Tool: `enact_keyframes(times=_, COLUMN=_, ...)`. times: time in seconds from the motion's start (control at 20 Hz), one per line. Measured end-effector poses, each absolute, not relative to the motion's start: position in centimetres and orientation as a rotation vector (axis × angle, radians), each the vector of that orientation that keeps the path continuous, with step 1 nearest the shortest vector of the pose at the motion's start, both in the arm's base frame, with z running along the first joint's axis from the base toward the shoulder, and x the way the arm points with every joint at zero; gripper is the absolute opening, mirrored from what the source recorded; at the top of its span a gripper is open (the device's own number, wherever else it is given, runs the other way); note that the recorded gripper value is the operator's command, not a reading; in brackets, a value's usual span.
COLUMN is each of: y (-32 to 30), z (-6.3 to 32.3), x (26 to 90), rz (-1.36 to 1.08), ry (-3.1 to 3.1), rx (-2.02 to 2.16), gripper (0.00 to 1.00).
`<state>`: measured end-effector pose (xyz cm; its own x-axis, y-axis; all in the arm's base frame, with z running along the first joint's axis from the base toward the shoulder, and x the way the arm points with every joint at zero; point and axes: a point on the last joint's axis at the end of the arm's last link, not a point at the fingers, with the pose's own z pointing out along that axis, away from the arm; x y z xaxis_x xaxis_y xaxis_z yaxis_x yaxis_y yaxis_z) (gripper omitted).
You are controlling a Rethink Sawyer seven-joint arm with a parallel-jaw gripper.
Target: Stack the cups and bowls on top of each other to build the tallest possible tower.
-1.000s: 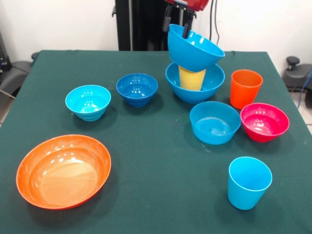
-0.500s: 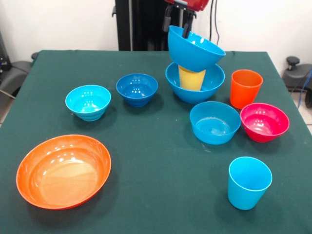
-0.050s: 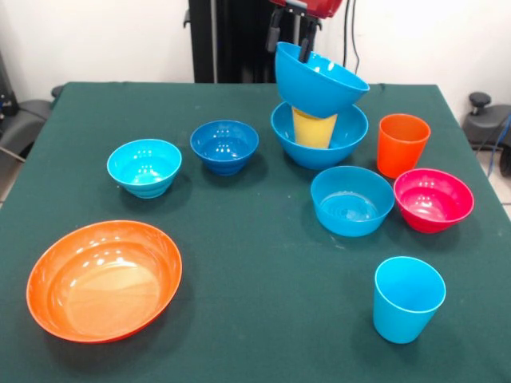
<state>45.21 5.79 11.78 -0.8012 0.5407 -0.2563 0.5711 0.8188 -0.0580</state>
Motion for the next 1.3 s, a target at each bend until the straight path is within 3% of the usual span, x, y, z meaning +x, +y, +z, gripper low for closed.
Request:
enact_keyframes(times=0.8, y=7.7, z=17.0, x=45.6, rz=-0.175, ry=2.853, rx=0.874, gripper=1.00)
enact_keyframes(times=1.3, y=7.7, z=17.8, x=46.3, rz=-0.164, ry=2.831, rx=0.868, gripper=1.00)
